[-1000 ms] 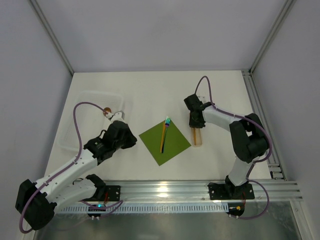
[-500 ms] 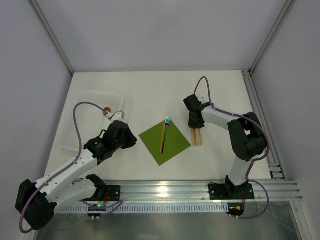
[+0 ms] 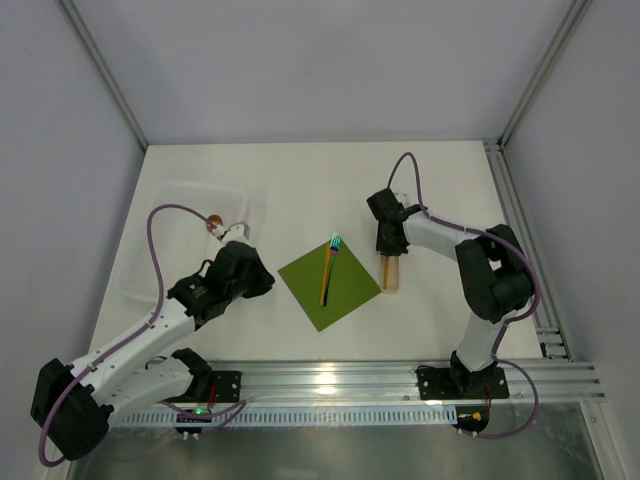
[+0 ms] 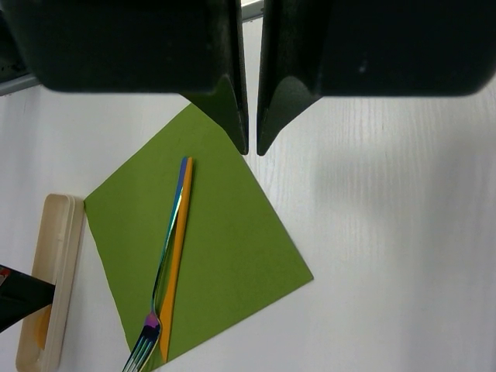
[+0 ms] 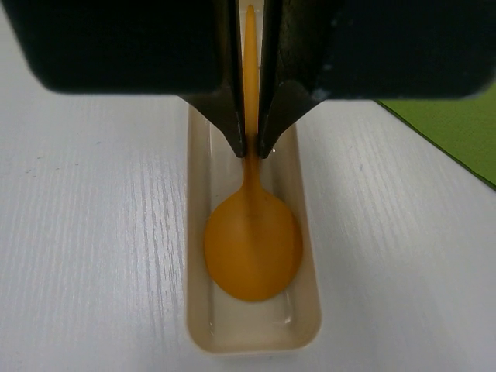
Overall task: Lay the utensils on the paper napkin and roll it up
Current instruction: Pick up the utensils from the container, then place the utensils on the napkin.
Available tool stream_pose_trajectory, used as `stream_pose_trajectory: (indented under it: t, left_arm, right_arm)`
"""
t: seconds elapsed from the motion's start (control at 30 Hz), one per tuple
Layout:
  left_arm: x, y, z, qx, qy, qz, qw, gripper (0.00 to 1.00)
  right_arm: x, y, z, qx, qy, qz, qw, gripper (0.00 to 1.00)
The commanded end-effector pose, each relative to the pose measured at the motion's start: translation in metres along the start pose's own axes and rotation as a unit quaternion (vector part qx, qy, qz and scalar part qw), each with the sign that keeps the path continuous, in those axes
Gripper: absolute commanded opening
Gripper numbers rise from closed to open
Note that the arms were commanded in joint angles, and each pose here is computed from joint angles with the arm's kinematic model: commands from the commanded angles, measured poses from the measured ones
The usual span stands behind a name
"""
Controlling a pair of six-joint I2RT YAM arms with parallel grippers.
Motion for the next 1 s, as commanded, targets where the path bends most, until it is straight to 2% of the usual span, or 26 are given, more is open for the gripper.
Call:
stream_pose_trajectory:
  t: [0.0, 0.07, 0.33, 0.47, 0.53, 0.6, 0.67, 0.7, 0.73, 0.77, 0.97]
  left_arm:
    - [-0.008, -0.004, -0.003, -0.002, -0.008, 0.014, 1.000, 0.08]
    - [-0.008, -0.004, -0.002, -0.001, -0.007, 0.014, 1.000, 0.09]
    - [-0.008, -0.002, -0.003, -0.003, -0.007, 0.012, 1.000, 0.08]
    - [-0.009, -0.002, -0.005, -0.008, -0.008, 0.012, 1.000, 0.08]
    - [-0.008, -0.002, -0.005, -0.008, -0.009, 0.012, 1.000, 0.08]
    - [-0.008, -0.003, -0.005, -0.009, -0.008, 0.012, 1.000, 0.08]
    - [-0.008, -0.005, -0.006, -0.009, -0.008, 0.013, 1.000, 0.08]
    - [-0.008, -0.006, -0.006, -0.010, -0.007, 0.014, 1.000, 0.08]
    - [-0.009, -0.006, -0.006, -0.010, -0.008, 0.015, 1.000, 0.08]
    - [-0.008, -0.007, -0.006, -0.011, -0.009, 0.016, 1.000, 0.08]
    - [-0.008, -0.010, -0.007, -0.012, -0.008, 0.021, 1.000, 0.09]
  right_arm:
    - [0.002, -0.005, -0.016, -0.028, 0.010, -0.006, 1.000, 0.09]
    - [0.001, -0.009, -0.017, -0.033, 0.011, -0.008, 0.999, 0.04]
    - [-0.002, -0.040, -0.023, -0.062, 0.020, -0.022, 0.998, 0.04]
    - [0.008, -0.064, -0.027, -0.084, 0.040, -0.065, 0.994, 0.04]
    - [0.023, -0.070, -0.025, -0.089, 0.052, -0.112, 0.988, 0.04]
    - [0.039, -0.085, -0.035, -0.119, 0.081, -0.170, 0.975, 0.04]
    - [0.057, -0.091, -0.025, -0.111, 0.099, -0.232, 0.961, 0.04]
    - [0.064, -0.102, -0.039, -0.146, 0.110, -0.265, 0.947, 0.04]
    - [0.069, -0.098, -0.025, -0.136, 0.112, -0.286, 0.942, 0.04]
    - [0.076, -0.104, -0.033, -0.163, 0.119, -0.308, 0.930, 0.04]
    - [0.106, -0.103, -0.024, -0.195, 0.159, -0.371, 0.894, 0.04]
Point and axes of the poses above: each gripper's point midway between its finger pads, its own y axis out along the fingers, its own x axis along the line the jaws close on, z = x × y, the point moved 1 cm from there along -y, back along the fingers, and after that the axes turned 12 degrees about -y, right-handed, at the moved point
